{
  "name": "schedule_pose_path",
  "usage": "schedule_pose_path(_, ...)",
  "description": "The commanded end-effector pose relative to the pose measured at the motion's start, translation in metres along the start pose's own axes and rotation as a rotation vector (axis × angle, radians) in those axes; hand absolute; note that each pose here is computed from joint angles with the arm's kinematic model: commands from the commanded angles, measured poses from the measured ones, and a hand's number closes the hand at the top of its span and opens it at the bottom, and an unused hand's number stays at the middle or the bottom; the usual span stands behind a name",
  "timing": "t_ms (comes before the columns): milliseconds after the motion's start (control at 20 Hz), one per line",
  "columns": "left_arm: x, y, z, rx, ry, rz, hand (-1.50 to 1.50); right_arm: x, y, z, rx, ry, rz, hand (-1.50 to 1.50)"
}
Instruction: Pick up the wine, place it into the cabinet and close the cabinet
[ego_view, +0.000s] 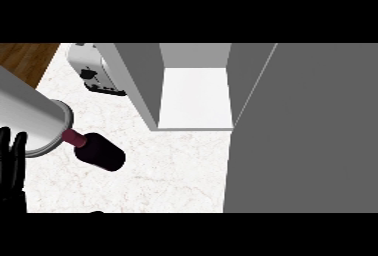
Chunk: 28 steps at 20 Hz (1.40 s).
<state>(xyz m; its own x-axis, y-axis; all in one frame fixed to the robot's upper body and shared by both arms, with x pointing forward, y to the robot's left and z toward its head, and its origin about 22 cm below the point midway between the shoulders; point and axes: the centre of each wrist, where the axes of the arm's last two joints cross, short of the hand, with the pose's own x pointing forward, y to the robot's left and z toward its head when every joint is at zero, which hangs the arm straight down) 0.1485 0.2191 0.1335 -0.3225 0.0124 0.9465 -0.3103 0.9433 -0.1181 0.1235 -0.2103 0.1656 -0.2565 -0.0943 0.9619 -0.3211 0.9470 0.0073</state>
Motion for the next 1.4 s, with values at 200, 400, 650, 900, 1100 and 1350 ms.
schedule_pose_path(200,-0.057,0.017,-0.016,0.028,0.054,-0.029,-1.50,0.028,0.002,0.022,0.033,-0.086,-0.065,-1.50)
schedule_pose_path(400,-0.082,0.028,-0.021,0.105,0.037,-0.080,-1.50,0.027,0.002,0.032,0.052,-0.093,-0.085,-1.50)
schedule_pose_path(650,-0.116,0.053,-0.018,0.155,0.028,-0.103,-1.50,0.023,0.003,0.024,0.021,-0.079,-0.083,-1.50)
schedule_pose_path(900,-0.138,0.082,-0.020,0.143,0.094,-0.096,-1.50,0.019,-0.012,0.030,0.042,-0.077,-0.050,-1.50)
schedule_pose_path(1100,-0.165,0.076,-0.037,0.139,0.113,-0.103,-1.50,0.007,-0.006,0.026,0.035,-0.073,-0.078,-1.50)
schedule_pose_path(1350,-0.201,0.091,-0.025,0.091,0.157,-0.021,-1.50,0.010,-0.015,0.026,0.026,-0.084,-0.055,-1.50)
